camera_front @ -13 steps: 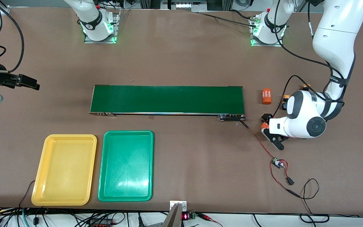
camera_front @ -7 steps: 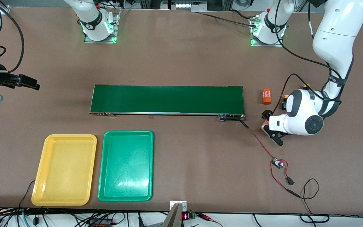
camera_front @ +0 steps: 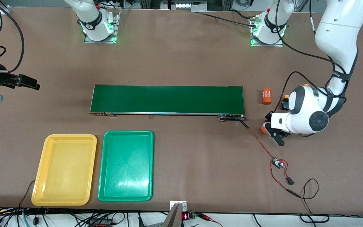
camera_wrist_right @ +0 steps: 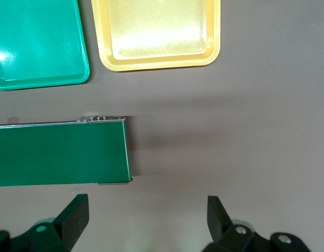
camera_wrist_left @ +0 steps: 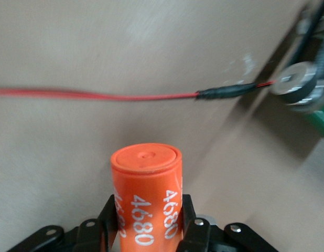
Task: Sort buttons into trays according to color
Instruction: 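Carry the orange cylinder onto the conveyor belt and open the left gripper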
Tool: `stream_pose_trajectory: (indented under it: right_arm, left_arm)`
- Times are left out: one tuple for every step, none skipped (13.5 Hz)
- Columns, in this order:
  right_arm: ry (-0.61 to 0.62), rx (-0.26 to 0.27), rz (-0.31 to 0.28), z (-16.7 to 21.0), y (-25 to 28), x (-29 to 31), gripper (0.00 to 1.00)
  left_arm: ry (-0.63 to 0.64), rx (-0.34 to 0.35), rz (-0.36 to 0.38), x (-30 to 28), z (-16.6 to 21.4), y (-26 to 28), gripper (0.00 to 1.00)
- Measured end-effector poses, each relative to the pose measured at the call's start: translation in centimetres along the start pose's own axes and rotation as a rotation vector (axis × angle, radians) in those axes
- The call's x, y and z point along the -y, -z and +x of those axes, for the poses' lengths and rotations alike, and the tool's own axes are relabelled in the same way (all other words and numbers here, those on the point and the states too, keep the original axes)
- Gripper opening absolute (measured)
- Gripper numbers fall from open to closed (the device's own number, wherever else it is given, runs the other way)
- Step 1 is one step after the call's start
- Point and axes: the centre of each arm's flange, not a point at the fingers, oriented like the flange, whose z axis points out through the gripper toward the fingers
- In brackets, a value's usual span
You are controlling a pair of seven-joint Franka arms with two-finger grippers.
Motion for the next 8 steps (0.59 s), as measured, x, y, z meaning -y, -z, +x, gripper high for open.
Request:
stream_pose_trajectory:
  right_arm:
    - [0.000,0.000,0.000,0.0,0.0,0.0,1.00]
    - [0.001,0.000,0.000,0.0,0.0,0.1,1.00]
    - [0.003,0.000,0.000,0.0,0.0,0.2,1.00]
    - [0.004,0.000,0.000,0.0,0.0,0.3,1.00]
    - [0.006,0.000,0.000,0.0,0.0,0.3,1.00]
    - [0.007,0.000,0.000,0.0,0.0,0.4,1.00]
    - [0.007,0.000,0.000,0.0,0.0,0.4,1.00]
    - [0.007,0.000,0.000,0.0,0.0,0.4,1.00]
  left_arm:
    - [-0.039,-0.002,0.009,-0.6,0.4,1.2,0.50]
    - [-0.076,0.002,0.007,-1.4,0.8,2.2,0.50]
    - [-0.110,0.012,-0.006,-2.6,1.4,3.3,0.50]
    - [-0.143,0.025,-0.025,-4.1,2.1,4.1,0.50]
    - [-0.178,0.042,-0.048,-5.9,3.1,4.6,0.50]
    - [-0.216,0.058,-0.065,-7.9,4.3,4.9,0.50]
    - [-0.259,0.068,-0.077,-9.9,5.7,4.8,0.50]
    - [-0.310,0.076,-0.088,-12.0,7.1,4.6,0.50]
